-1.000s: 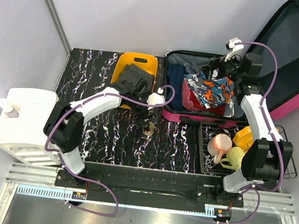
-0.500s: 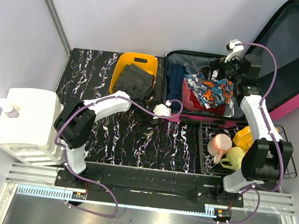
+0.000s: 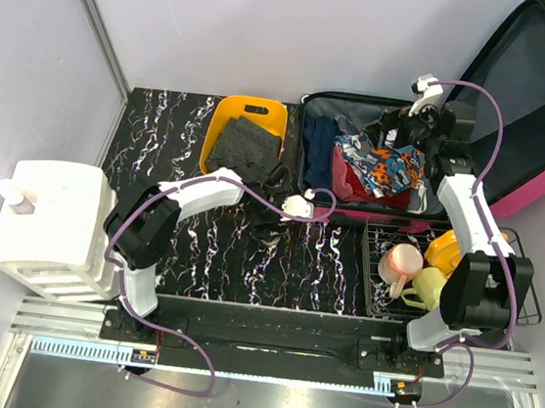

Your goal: Open, take out, and arrange the luggage

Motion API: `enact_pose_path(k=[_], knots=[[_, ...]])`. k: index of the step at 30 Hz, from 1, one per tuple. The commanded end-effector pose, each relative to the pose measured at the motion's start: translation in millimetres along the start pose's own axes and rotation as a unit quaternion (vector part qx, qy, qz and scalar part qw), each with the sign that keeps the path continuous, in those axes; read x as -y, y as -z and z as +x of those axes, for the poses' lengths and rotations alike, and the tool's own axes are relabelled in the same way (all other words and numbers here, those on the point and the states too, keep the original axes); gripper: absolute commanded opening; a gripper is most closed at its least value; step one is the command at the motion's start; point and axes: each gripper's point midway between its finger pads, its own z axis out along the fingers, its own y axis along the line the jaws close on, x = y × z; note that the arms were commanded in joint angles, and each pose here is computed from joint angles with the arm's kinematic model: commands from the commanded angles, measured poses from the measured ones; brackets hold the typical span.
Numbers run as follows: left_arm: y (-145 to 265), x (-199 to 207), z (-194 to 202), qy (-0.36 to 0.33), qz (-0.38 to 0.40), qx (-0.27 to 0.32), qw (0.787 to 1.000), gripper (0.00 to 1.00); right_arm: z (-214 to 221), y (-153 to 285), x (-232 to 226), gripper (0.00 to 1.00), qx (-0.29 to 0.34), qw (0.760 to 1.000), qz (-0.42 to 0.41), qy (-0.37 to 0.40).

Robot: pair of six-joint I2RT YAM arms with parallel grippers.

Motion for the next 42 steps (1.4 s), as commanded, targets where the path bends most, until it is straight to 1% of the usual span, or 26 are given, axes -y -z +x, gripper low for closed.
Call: enact_pose_path(k=[1, 5, 6, 8, 9, 11, 14, 16, 17, 19, 21, 23, 24, 26, 28, 29, 30, 32, 33, 34, 36, 38, 39, 40, 41, 42], knots=[[6.8, -12.7, -7.7, -0.011, -0.033, 0.006, 0.999, 0.65, -21.0, 4.9, -10.1, 1.0, 0.03, 0.999, -0.011, 0.006], [15.9, -14.2, -17.6, 0.002, -0.05, 0.028, 0.998, 0.5, -17.2, 4.4, -9.9, 1.0, 0.028, 1.0, -0.012, -0.001], [22.4, -13.5, -22.6, 0.009, -0.055, 0.037, 0.998, 0.44, -17.2, 4.0, -9.9, 1.0, 0.028, 1.0, -0.013, -0.001], [32.8, -14.9, -25.7, 0.022, -0.063, 0.045, 0.997, 0.38, -16.1, 3.8, -10.3, 1.0, 0.027, 1.0, -0.014, -0.004], [46.7, -13.6, -31.1, 0.036, -0.067, 0.054, 0.996, 0.35, -17.6, 3.6, -10.6, 1.0, 0.029, 0.999, -0.015, -0.003], [67.9, -17.1, -31.6, 0.063, -0.071, 0.066, 0.993, 0.33, -17.5, 1.7, -12.4, 1.0, 0.029, 0.999, -0.02, -0.006], [123.5, -17.2, -32.0, 0.124, -0.073, 0.083, 0.986, 0.24, -17.8, -0.1, -12.5, 1.0, 0.032, 0.999, -0.026, -0.01], [157.3, -15.7, -30.3, 0.15, -0.086, 0.097, 0.98, 0.21, -13.1, -1.4, -17.7, 1.0, 0.027, 0.998, -0.041, -0.028], [175.0, -20.9, -20.4, 0.172, -0.102, 0.098, 0.975, 0.2, -12.0, -2.3, -19.1, 0.99, 0.028, 0.998, -0.047, -0.029], [212.8, -13.9, -14.3, 0.2, -0.124, 0.105, 0.966, 0.17, -6.5, -3.3, -21.6, 0.99, 0.026, 0.997, -0.055, -0.036], [250.6, -9.2, 2.3, 0.244, -0.161, 0.114, 0.95, 0.15, -4.2, -5.4, -26.9, 0.99, 0.025, 0.996, -0.075, -0.043], [271.4, -3.5, 26.3, 0.281, -0.198, 0.096, 0.934, 0.14, -3.2, -8.2, -32.5, 0.98, 0.029, 0.994, -0.099, -0.045], [285.7, 3.9, 31.5, 0.284, -0.226, 0.093, 0.927, 0.14, -2.8, -7.9, -40.8, 0.97, 0.029, 0.991, -0.125, -0.044], [298.8, 12.2, 59.6, 0.313, -0.272, 0.053, 0.908, 0.13, -2.1, -12.1, -44.4, 0.97, 0.035, 0.988, -0.145, -0.049], [318.1, 25.7, 76.7, 0.333, -0.313, 0.04, 0.889, 0.13, -2.6, -15.3, -47.1, 0.97, 0.035, 0.986, -0.158, -0.05], [326.2, 32.6, 96.6, 0.366, -0.328, 0.028, 0.87, 0.12, 2.2, -19.7, -44.7, 0.97, 0.03, 0.985, -0.16, -0.055], [337.2, 41.4, 103.6, 0.372, -0.349, 0.024, 0.86, 0.12, -1.9, -21.6, -45.4, 0.96, 0.032, 0.984, -0.165, -0.053], [359.1, 60.4, 125.4, 0.406, -0.386, 0.003, 0.828, 0.12, 4.0, -28.9, -46.4, 0.96, 0.023, 0.983, -0.176, -0.053], [364.8, 66.8, 130.2, 0.412, -0.397, -0.005, 0.82, 0.12, -1.8, -31.4, -46.5, 0.96, 0.027, 0.982, -0.179, -0.046], [373.9, 74.2, 140.3, 0.424, -0.419, -0.027, 0.803, 0.12, -1.0, -34.0, -46.4, 0.96, 0.025, 0.982, -0.182, -0.039], [389.4, 93.9, 150.4, 0.446, -0.451, -0.042, 0.772, 0.11, -2.6, -41.4, -47.2, 0.96, 0.02, 0.981, -0.189, -0.038], [405.2, 114.7, 170.0, 0.476, -0.489, -0.076, 0.727, 0.1, -5.1, -50.2, -44.9, 0.96, 0.018, 0.981, -0.192, -0.037], [409.4, 121.5, 176.2, 0.486, -0.499, -0.089, 0.712, 0.09, -5.7, -54.1, -47.0, 0.96, 0.017, 0.98, -0.196, -0.037], [416.9, 131.6, 186.9, 0.502, -0.516, -0.112, 0.686, 0.08, -7.0, -57.2, -48.0, 0.96, 0.016, 0.979, -0.199, -0.037], [418.0, 140.7, 190.0, 0.509, -0.521, -0.121, 0.675, 0.07, -1.6, -63.0, -46.6, 0.96, 0.009, 0.978, -0.202, -0.043], [420.9, 146.3, 193.0, 0.516, -0.528, -0.128, 0.662, 0.07, -8.6, -67.2, -50.2, 0.96, 0.013, 0.978, -0.207, -0.037]])
